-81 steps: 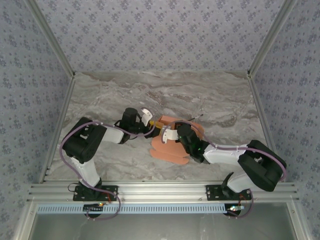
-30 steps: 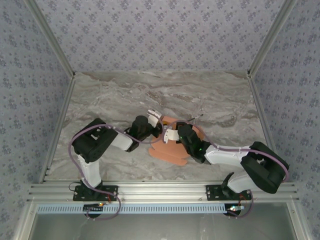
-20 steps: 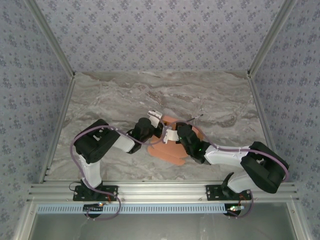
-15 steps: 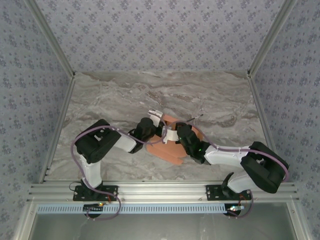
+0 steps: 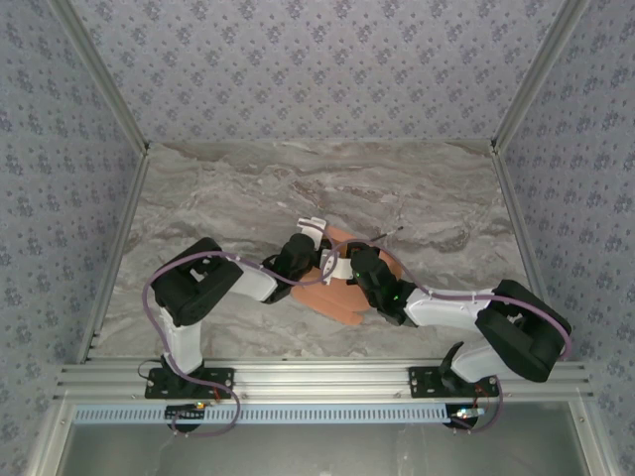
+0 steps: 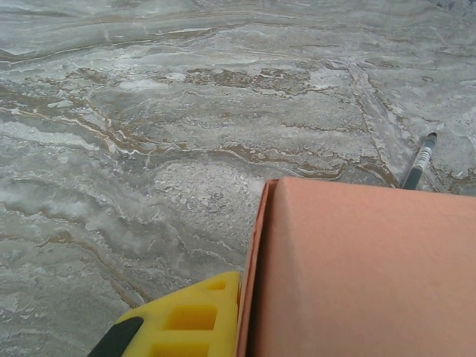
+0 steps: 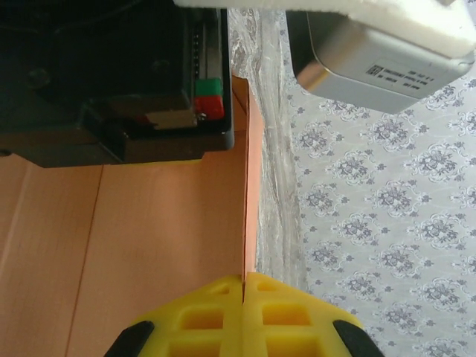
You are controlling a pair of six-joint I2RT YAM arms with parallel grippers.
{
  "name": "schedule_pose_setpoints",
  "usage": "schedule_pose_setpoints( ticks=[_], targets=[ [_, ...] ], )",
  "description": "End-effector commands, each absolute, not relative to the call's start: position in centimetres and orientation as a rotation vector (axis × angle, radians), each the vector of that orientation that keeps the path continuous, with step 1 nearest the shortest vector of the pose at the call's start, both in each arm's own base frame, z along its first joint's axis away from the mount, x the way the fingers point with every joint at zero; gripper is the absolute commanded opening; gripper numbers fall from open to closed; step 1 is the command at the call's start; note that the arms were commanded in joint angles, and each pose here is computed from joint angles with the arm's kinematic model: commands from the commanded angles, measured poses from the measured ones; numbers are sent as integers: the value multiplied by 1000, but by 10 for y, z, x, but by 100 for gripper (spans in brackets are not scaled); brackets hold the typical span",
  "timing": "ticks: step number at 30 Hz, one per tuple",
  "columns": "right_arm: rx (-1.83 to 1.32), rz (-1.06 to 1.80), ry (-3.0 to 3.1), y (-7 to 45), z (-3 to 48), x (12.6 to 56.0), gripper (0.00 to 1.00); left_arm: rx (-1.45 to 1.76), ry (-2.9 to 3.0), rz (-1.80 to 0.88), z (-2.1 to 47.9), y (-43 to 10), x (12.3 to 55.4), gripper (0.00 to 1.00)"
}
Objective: Fold the paper box
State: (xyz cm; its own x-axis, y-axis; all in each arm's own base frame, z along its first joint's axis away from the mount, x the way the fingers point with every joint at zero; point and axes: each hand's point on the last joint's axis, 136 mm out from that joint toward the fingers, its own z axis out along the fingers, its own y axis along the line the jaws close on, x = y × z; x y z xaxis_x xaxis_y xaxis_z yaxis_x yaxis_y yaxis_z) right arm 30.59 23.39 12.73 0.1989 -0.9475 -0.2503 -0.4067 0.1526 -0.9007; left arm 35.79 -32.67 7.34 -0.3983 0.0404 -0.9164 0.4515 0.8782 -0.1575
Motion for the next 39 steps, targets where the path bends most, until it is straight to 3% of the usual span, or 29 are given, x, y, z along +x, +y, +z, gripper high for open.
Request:
schedule_pose_setpoints(
  ticks=[1,11,26,30,39],
  targets=[
    [-1470,-657,1413,230,113,296,0,108,1993,-162,53,-258,390,8],
    [-1454,-676,1438,225,114,300,0,330,1946,-353,61,-291,376,29],
    [-1447,-676,1446,223,116,302,0,461,1928,-469,62,-298,350,52],
    [-1446,-672,1444,224,116,302,0,459,1935,-471,61,-296,350,53],
    [-1449,-664,1450,224,115,301,0,391,1946,-426,58,-295,364,44]
  ],
)
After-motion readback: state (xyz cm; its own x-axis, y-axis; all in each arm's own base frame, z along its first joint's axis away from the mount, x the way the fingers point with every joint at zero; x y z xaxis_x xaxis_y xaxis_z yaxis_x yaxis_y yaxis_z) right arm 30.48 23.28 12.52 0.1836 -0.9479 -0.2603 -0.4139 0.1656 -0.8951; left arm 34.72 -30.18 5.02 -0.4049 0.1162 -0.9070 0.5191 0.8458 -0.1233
